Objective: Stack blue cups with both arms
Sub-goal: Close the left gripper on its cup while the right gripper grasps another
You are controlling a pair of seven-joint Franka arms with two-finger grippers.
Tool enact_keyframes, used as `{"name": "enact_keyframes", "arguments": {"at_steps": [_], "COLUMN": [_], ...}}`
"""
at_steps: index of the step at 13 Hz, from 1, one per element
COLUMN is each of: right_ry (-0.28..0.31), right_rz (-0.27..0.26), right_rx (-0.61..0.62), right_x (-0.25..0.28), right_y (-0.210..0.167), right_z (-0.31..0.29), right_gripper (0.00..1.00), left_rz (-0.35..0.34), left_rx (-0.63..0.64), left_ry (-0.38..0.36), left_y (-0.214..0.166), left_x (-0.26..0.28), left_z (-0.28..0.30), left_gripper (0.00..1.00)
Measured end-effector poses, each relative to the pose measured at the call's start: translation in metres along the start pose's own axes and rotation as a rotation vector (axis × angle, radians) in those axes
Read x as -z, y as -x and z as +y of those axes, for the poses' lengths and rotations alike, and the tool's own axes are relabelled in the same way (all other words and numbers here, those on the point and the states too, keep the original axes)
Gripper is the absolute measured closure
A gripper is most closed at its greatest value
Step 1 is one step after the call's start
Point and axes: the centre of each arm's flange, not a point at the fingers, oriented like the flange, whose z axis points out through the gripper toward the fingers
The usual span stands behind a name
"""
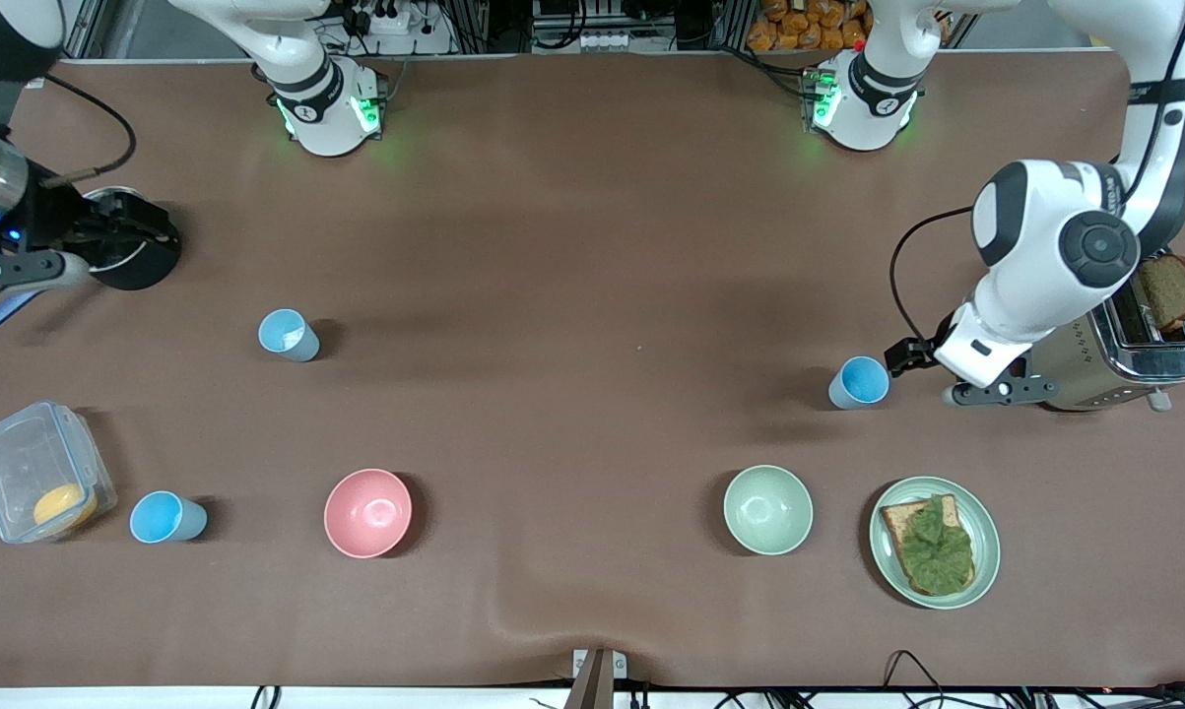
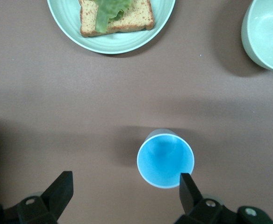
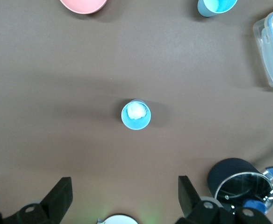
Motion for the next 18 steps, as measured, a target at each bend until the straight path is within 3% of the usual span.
{"name": "enact_keyframes", "arguments": {"at_steps": [5,10,14,16,18], "right_ry": [0.009,0.015,0.012,0.011,0.013], "right_rz": [0.046,0.087,0.110,0.113,0.123], "right_rx": [-0.015,-0.009,0.006,0.009,0.010], "right_x": [-0.091,-0.173,-0.235,-0.262,-0.286], "right_y": [-0.006,0.002,-0.013,-0.020,-0.020], "right_z": [0.009,0.032,0.069,0.072,0.070], "right_gripper": [0.00,0.00,0.00,0.00,0.00], "left_rz": [-0.026,-0.041,-0.051,-0.058,-0.062], "left_rx": [0.033,0.042,0.036,0.025,0.018], "left_ry": [0.022,0.030,0.026,0.025,0.024], "left_y": [-0.004,-0.004,-0.001,0.001,0.002], "left_x": [-0.048,-0.066,-0.086,-0.091,-0.095], "left_z": [0.003,0.005,0.008,0.014,0.017], "left_gripper": [0.00,0.00,0.00,0.06,0.23]}}
